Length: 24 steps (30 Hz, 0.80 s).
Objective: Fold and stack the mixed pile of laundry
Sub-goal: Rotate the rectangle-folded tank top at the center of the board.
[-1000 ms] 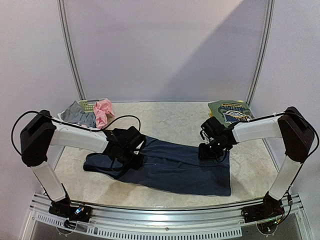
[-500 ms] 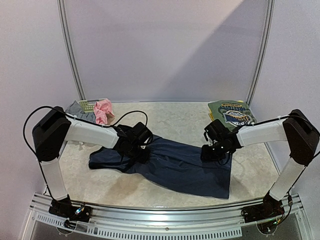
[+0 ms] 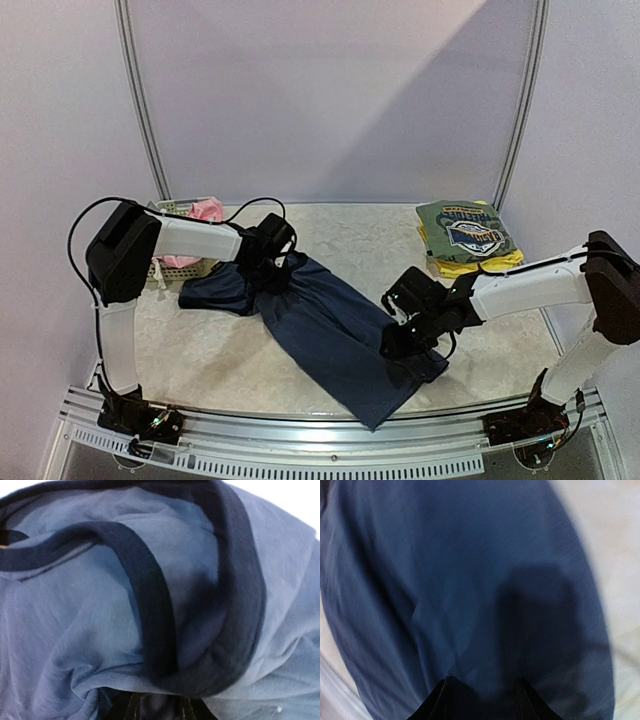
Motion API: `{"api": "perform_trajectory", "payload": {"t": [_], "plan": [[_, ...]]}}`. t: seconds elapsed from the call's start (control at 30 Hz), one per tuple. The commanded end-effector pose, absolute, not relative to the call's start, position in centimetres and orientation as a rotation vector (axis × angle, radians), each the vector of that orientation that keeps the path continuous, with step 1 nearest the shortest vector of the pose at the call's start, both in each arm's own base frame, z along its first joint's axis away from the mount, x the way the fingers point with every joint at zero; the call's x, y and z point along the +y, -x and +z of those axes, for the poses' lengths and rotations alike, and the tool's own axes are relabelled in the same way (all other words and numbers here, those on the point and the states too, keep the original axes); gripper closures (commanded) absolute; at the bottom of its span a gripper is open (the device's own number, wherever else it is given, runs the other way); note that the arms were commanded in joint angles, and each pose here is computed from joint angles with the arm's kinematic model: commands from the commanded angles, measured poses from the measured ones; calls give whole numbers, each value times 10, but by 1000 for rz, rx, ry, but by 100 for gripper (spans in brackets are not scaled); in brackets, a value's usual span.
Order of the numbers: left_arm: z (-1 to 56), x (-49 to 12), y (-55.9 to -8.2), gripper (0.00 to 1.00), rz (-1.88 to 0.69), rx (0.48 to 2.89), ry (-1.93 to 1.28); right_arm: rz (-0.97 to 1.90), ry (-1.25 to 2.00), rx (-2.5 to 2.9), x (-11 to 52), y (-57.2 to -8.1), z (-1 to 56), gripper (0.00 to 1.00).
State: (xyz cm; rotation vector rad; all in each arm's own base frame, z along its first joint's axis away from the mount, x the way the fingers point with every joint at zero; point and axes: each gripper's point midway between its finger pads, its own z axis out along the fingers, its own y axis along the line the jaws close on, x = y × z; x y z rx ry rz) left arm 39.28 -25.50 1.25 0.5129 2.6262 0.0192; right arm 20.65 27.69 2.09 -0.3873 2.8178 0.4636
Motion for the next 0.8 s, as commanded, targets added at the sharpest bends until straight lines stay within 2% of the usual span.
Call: {"api": "perform_trajectory", "payload": {"t": [0.0, 0.17, 0.27, 0.5, 0.77], "plan": [[6, -238, -391, 73, 108, 2666, -551, 449, 538, 2912, 287, -170, 21, 55], [19, -233, -383, 72, 90, 2642, -541, 252, 530, 2817, 278, -200, 49, 50], [33, -232, -377, 70, 65, 2617, -534, 258, 532, 2714, 293, -229, 85, 45], [57, -228, -365, 60, 23, 2562, -506, 441, 510, 2554, 331, -312, 131, 30], [75, -195, -360, 55, 106, 2527, -371, 763, 657, 2550, 395, -389, 112, 27]]}}
